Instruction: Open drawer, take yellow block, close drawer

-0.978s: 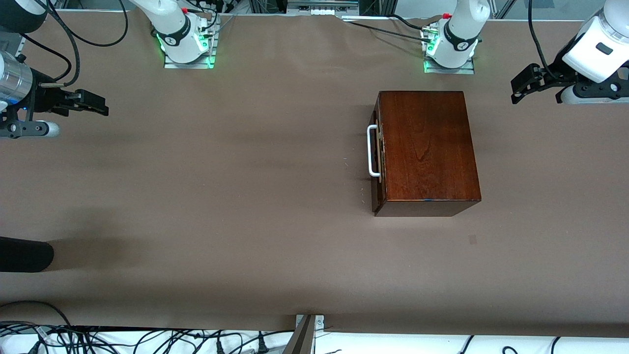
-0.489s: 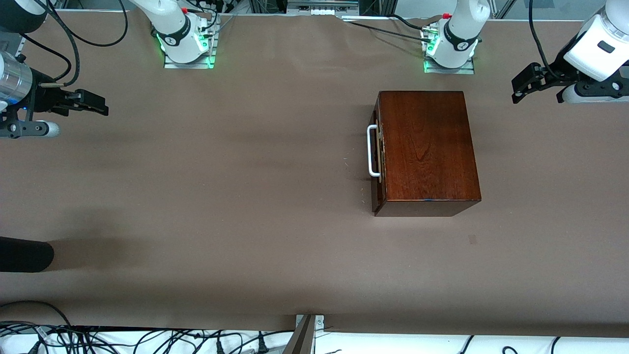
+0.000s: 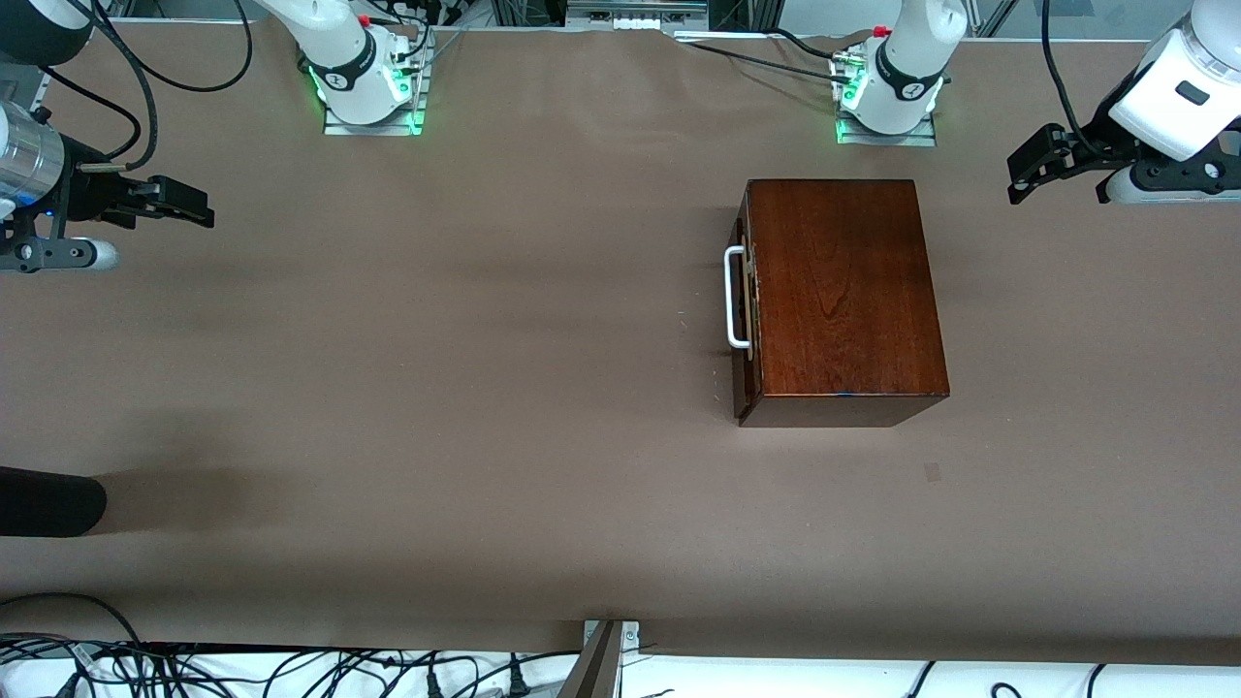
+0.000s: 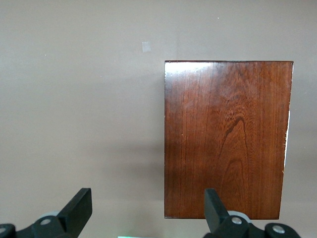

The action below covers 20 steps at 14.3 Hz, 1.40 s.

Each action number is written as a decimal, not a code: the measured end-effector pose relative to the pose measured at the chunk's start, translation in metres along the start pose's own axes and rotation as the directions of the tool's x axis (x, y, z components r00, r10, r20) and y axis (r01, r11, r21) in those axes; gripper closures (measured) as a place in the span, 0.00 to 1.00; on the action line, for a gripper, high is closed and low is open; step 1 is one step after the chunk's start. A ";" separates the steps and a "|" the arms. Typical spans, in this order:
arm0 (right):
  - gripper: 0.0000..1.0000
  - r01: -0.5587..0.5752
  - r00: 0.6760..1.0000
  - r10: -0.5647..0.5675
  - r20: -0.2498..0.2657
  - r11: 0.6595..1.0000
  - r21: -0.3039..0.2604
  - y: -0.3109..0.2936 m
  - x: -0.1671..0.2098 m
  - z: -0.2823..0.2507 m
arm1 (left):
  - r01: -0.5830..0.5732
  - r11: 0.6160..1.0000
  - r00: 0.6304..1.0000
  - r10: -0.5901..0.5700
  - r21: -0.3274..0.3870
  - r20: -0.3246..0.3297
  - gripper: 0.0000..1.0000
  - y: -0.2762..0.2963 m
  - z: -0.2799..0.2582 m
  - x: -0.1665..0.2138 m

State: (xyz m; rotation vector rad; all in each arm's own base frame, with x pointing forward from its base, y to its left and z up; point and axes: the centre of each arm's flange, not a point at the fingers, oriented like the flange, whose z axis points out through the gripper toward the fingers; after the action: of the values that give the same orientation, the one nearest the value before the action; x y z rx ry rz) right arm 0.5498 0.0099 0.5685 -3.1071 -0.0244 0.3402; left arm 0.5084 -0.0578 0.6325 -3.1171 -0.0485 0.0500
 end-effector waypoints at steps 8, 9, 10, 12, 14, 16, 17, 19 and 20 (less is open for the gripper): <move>0.00 0.000 1.000 0.000 0.008 1.000 -0.001 0.000 0.002 0.004 | 0.000 1.000 1.000 0.000 0.000 -0.002 0.00 0.000 -0.001 0.000; 0.00 -0.001 1.000 0.001 0.011 1.000 -0.001 0.000 0.003 0.005 | 0.000 1.000 1.000 0.000 0.000 -0.002 0.00 0.000 -0.001 0.000; 0.00 -0.001 1.000 0.001 0.014 1.000 -0.001 0.000 0.004 0.007 | 0.000 1.000 1.000 0.000 0.000 -0.003 0.00 0.000 -0.001 0.000; 0.00 -0.001 1.000 0.001 0.016 1.000 -0.002 0.000 0.005 0.008 | 0.000 1.000 1.000 0.000 -0.001 -0.003 0.00 0.000 -0.002 0.000; 0.00 -0.001 1.000 0.001 0.016 1.000 -0.002 0.000 0.005 0.008 | 0.000 1.000 1.000 0.000 -0.001 -0.005 0.00 0.000 -0.002 0.000; 0.00 -0.001 1.000 0.001 0.016 1.000 -0.002 0.000 0.005 0.008 | -0.001 1.000 1.000 0.001 -0.001 -0.006 0.00 0.000 -0.003 -0.001; 0.00 -0.001 1.000 0.001 0.016 1.000 -0.002 0.000 0.005 0.008 | -0.001 1.000 1.000 0.001 -0.001 -0.007 0.00 0.000 -0.003 -0.001; 0.00 -0.001 1.000 0.001 0.016 1.000 -0.002 0.000 0.005 0.008 | -0.001 1.000 1.000 0.001 -0.001 -0.007 0.00 0.000 -0.003 -0.001; 0.00 -0.001 1.000 0.001 0.016 1.000 -0.002 0.000 0.005 0.008 | -0.001 1.000 1.000 0.001 -0.001 -0.007 0.00 0.000 -0.003 -0.001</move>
State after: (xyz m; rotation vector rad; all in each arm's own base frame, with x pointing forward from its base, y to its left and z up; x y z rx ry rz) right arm 0.5530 0.0101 0.5599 -3.1062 -0.0231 0.3650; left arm 0.5075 -0.0584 0.6359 -3.1182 -0.0467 0.0392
